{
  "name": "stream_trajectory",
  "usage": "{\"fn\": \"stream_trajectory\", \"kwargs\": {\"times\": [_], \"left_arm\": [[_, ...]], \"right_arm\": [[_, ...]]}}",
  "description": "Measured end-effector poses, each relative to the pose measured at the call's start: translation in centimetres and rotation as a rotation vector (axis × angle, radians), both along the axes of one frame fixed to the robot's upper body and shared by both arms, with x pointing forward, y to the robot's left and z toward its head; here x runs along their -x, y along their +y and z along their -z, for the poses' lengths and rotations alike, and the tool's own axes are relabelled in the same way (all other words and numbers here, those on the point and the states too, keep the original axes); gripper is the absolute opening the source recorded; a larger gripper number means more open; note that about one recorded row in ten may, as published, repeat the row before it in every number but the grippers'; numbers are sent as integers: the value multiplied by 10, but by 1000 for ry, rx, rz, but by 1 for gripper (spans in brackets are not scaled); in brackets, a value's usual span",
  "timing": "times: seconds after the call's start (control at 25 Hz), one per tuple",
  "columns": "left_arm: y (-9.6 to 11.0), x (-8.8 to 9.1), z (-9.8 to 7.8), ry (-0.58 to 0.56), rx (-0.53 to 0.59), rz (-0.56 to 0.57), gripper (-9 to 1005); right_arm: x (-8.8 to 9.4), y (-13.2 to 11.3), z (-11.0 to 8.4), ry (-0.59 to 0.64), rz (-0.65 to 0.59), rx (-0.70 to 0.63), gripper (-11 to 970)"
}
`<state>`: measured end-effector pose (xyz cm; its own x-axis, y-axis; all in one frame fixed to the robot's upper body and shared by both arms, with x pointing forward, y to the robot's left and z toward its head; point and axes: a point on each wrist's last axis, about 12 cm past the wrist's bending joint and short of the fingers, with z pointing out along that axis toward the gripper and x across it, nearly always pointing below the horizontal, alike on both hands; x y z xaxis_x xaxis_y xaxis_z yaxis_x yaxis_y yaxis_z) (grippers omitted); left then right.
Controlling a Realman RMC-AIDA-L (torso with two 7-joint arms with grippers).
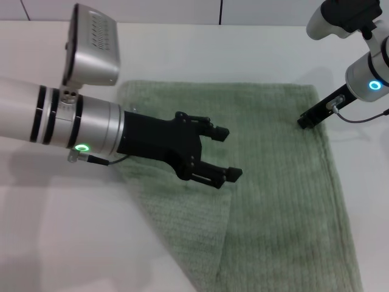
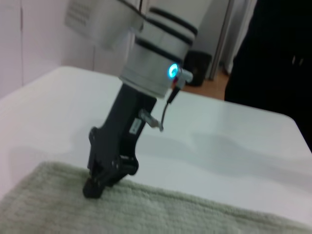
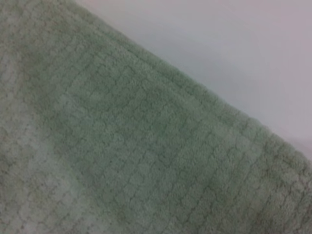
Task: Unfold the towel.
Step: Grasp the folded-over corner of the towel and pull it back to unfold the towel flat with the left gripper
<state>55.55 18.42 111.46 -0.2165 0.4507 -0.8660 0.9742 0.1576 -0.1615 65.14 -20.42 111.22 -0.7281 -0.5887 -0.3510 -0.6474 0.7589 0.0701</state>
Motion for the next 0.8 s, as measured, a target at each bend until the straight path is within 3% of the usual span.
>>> {"fn": "stream_trajectory", "kwargs": {"times": [0.32,0.4,0.8], "left_arm": [[-8,0,5,-4,-49,18,860],[-18,2,13,-23,-96,30,860],[-25,2,27,-37,-187,24,859]], "right_arm": [[0,1,-1,-1,-3,0,0],[0,1,-1,0,-3,0,0],[0,2,-1,0,-5,0,0]]}}
